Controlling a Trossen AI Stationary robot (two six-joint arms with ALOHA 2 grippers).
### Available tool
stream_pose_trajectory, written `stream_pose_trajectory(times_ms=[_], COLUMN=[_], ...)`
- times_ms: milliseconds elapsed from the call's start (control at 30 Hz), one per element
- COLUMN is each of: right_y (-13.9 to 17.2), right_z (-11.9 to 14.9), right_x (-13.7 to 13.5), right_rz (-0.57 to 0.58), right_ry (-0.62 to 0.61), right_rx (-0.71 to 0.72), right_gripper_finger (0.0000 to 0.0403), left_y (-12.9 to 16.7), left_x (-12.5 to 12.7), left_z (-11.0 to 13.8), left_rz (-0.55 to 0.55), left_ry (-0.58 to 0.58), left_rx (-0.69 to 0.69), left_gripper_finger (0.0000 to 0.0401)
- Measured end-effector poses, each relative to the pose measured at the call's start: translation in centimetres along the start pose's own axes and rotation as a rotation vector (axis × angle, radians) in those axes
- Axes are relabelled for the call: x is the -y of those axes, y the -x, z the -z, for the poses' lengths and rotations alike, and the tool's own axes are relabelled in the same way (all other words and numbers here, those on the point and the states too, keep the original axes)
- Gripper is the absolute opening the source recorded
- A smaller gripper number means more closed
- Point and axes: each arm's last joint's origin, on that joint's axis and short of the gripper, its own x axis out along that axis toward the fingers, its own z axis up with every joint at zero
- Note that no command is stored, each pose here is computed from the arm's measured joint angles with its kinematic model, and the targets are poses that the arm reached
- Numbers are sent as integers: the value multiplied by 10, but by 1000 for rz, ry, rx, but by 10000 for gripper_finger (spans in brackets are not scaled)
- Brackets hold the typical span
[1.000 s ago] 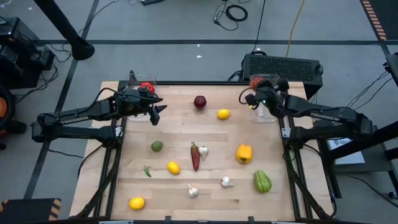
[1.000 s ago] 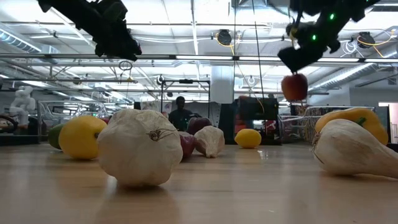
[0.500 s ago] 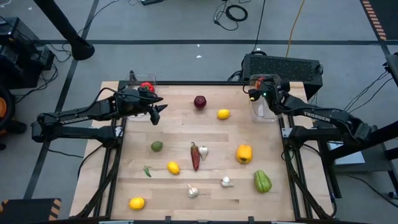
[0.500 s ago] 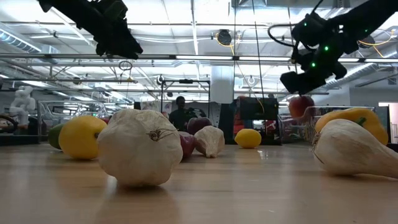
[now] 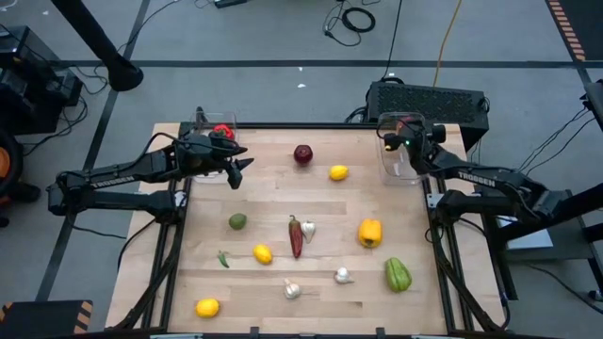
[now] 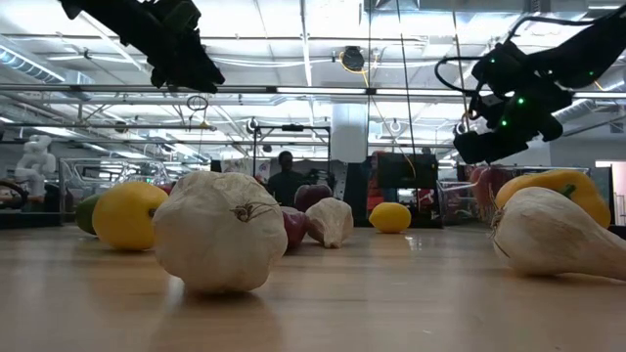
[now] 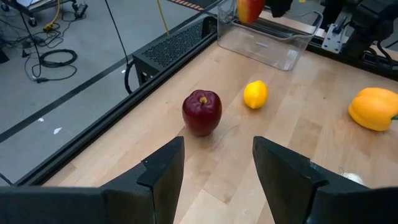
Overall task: Sort produce into baskets
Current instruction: Put the bottom apple into the right transparent bin, then put the right lemon into the right transparent bin
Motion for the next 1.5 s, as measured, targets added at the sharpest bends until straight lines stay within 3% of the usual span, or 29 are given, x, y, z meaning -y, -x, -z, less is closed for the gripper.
stream_pose_trajectory(times_ms=[300,633,1033,1267,1367,1500], right_y=[-6,-15,-9,42,68,97], right_z=[3,14,9,-29,-39,-41], right_x=[-5,-11,-10,-7,-4,-3], right_rz=[49,124,107,-95,-298,-656], right_ry=[12,76,43,-68,-97,-132], right_rx=[0,-42,-11,151,191,212], right_gripper_finger=[4,35,69,102,113,125], left_y=[0,0,0,0,0,-9], left_x=[0,0,0,0,-1,-1], left_z=[0,0,0,0,0,-1], left_rz=[0,0,-1,-5,-46,-75], left_ry=[0,0,0,0,-1,-25], left_rx=[0,0,-1,-2,5,7], left_gripper_finger=[199,199,199,199,199,199])
